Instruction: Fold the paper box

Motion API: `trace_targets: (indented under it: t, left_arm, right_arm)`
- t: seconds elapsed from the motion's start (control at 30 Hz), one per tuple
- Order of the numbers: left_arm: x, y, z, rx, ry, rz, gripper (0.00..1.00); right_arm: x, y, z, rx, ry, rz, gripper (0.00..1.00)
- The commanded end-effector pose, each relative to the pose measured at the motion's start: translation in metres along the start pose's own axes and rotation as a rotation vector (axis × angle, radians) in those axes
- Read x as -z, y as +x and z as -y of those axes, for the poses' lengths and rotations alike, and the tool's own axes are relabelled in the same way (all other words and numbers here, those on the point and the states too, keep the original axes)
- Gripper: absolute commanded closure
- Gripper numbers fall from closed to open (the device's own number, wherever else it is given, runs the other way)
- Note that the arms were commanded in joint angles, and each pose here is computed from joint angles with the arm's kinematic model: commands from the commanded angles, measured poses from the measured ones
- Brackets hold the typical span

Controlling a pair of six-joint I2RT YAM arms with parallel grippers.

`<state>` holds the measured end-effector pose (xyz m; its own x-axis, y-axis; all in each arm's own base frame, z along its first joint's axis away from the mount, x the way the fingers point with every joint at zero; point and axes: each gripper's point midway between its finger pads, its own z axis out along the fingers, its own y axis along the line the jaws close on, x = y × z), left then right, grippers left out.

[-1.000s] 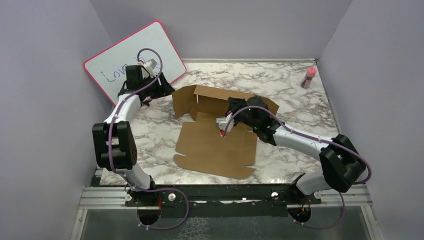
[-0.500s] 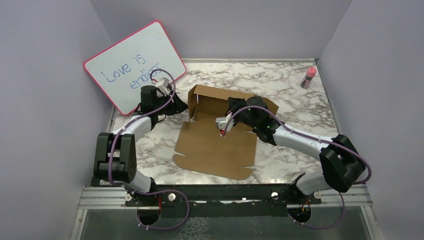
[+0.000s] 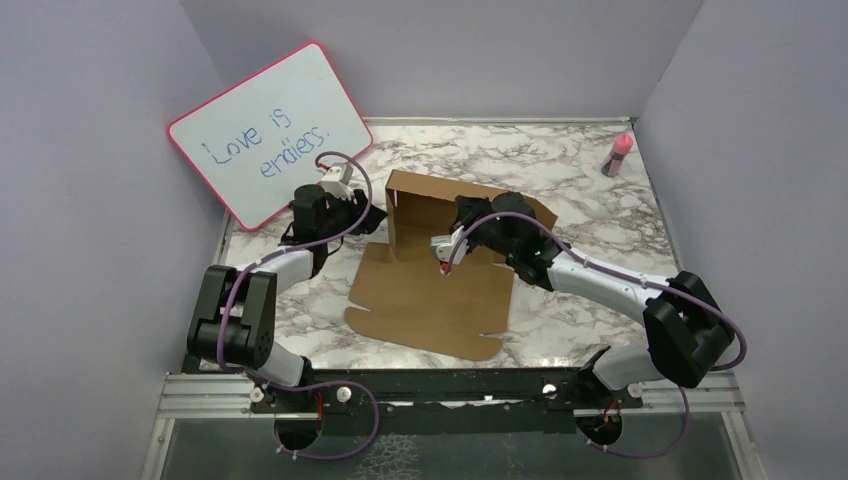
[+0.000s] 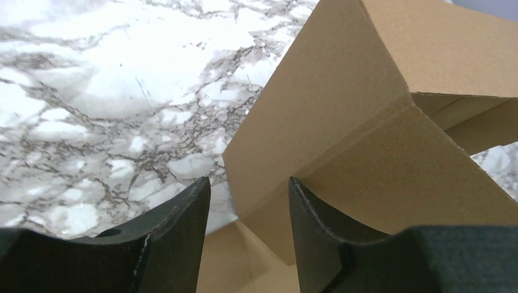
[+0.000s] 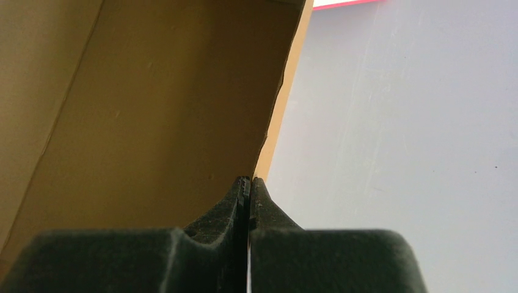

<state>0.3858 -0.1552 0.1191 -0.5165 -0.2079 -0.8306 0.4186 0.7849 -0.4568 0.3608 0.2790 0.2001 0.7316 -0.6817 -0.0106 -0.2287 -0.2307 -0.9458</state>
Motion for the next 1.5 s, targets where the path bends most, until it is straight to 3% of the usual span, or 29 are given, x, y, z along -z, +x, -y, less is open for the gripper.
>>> trace_targets:
  t: [0.0,0.4,1.1,1.47]
  left_arm:
    - [-0.004,-0.030,0.006,-0.168,0.042,0.148,0.49]
    - [-0.006,-0.027,0.017,-0.283,0.132,0.194,0.43]
    - [0.000,-0.009,0.041,-0.325,0.298,0.184,0.31]
    - [0.016,-0.013,0.014,-0.188,0.102,0.220,0.31]
  right_arm:
    - [0.001,-0.015,-0.007,0.002,-0.068,0.049,0.95]
    - [-0.005,-0.025,-0.020,0.038,-0.111,0.049,0.96]
    - [-0.006,-0.030,-0.016,0.064,-0.140,0.035,0.96]
    - [-0.014,-0.016,-0.012,0.054,-0.122,-0.046,0.98]
